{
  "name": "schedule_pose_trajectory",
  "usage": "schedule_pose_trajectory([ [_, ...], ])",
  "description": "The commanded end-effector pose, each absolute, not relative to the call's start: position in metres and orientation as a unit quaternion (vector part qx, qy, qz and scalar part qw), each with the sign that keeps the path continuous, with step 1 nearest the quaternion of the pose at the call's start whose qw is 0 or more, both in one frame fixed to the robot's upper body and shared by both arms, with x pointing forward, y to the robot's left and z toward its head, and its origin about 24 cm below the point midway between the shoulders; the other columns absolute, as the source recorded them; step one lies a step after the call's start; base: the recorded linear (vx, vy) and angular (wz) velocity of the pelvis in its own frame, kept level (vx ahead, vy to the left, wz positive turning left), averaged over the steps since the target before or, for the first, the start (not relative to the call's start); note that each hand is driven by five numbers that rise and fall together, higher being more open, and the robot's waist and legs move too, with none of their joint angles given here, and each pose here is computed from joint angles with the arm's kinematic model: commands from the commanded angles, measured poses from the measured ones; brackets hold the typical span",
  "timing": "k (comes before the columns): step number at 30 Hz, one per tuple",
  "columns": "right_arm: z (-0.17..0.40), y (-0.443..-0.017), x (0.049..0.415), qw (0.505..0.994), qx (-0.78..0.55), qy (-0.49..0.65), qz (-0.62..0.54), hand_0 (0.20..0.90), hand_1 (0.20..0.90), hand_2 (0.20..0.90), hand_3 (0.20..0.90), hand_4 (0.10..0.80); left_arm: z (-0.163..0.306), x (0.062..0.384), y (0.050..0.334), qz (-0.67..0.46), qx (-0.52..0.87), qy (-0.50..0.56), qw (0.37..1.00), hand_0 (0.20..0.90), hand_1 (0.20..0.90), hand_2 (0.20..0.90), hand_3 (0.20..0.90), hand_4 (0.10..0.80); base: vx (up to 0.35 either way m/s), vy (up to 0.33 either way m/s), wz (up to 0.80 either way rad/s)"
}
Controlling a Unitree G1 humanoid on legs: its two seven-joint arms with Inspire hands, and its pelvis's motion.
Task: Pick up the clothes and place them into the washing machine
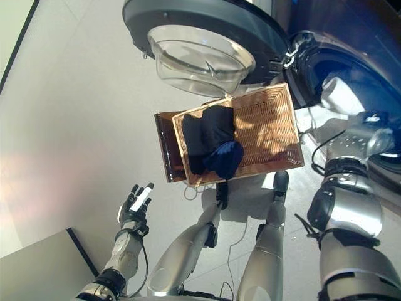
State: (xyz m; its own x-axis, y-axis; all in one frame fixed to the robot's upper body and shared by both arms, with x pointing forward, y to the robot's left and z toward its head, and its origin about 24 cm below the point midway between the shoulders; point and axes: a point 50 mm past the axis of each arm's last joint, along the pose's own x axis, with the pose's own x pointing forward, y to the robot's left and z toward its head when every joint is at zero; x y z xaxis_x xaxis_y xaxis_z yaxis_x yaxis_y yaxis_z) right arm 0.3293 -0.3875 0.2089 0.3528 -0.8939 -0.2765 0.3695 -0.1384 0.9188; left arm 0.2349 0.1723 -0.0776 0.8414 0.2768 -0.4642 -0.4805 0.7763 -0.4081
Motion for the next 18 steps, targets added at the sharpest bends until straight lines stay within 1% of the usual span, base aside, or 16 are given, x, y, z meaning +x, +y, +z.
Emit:
schedule_pose_trajectory([
  [1, 0.312, -0.431, 0.274, 0.594, 0.467, -0.429, -0.494, 0.200, 0.200, 0.200, 0.200, 0.300, -0.075, 0.228, 0.198, 0.235, -0.249, 0.164, 0.925, 0.900, 0.900, 0.900, 0.900, 0.800, 0.000, 0.000, 0.00],
  [5, 0.333, -0.442, 0.255, 0.587, 0.445, -0.458, -0.497, 0.200, 0.200, 0.200, 0.200, 0.300, -0.075, 0.226, 0.202, 0.240, -0.241, 0.163, 0.926, 0.900, 0.900, 0.900, 0.900, 0.800, 0.000, 0.000, 0.00],
  [10, 0.358, -0.447, 0.236, 0.566, 0.440, -0.503, -0.483, 0.200, 0.200, 0.200, 0.200, 0.300, -0.078, 0.221, 0.206, 0.245, -0.237, 0.167, 0.925, 0.900, 0.900, 0.900, 0.900, 0.800, 0.017, -0.006, 0.03],
  [13, 0.360, -0.446, 0.235, 0.563, 0.438, -0.507, -0.483, 0.200, 0.200, 0.200, 0.200, 0.300, -0.079, 0.220, 0.205, 0.246, -0.235, 0.174, 0.924, 0.900, 0.900, 0.900, 0.900, 0.800, 0.000, 0.000, 0.00],
  [16, 0.354, -0.444, 0.242, 0.573, 0.440, -0.489, -0.488, 0.200, 0.200, 0.200, 0.200, 0.300, -0.079, 0.222, 0.205, 0.247, -0.237, 0.173, 0.924, 0.900, 0.900, 0.900, 0.900, 0.800, 0.000, 0.000, 0.00],
  [17, 0.352, -0.444, 0.245, 0.581, 0.438, -0.481, -0.489, 0.409, 0.409, 0.409, 0.409, 0.449, -0.078, 0.222, 0.204, 0.246, -0.239, 0.171, 0.924, 0.900, 0.900, 0.900, 0.900, 0.800, 0.000, 0.000, 0.00],
  [18, 0.350, -0.443, 0.248, 0.586, 0.440, -0.474, -0.488, 0.900, 0.900, 0.900, 0.900, 0.800, -0.078, 0.223, 0.204, 0.245, -0.239, 0.172, 0.924, 0.900, 0.900, 0.900, 0.900, 0.800, 0.000, 0.000, 0.00],
])
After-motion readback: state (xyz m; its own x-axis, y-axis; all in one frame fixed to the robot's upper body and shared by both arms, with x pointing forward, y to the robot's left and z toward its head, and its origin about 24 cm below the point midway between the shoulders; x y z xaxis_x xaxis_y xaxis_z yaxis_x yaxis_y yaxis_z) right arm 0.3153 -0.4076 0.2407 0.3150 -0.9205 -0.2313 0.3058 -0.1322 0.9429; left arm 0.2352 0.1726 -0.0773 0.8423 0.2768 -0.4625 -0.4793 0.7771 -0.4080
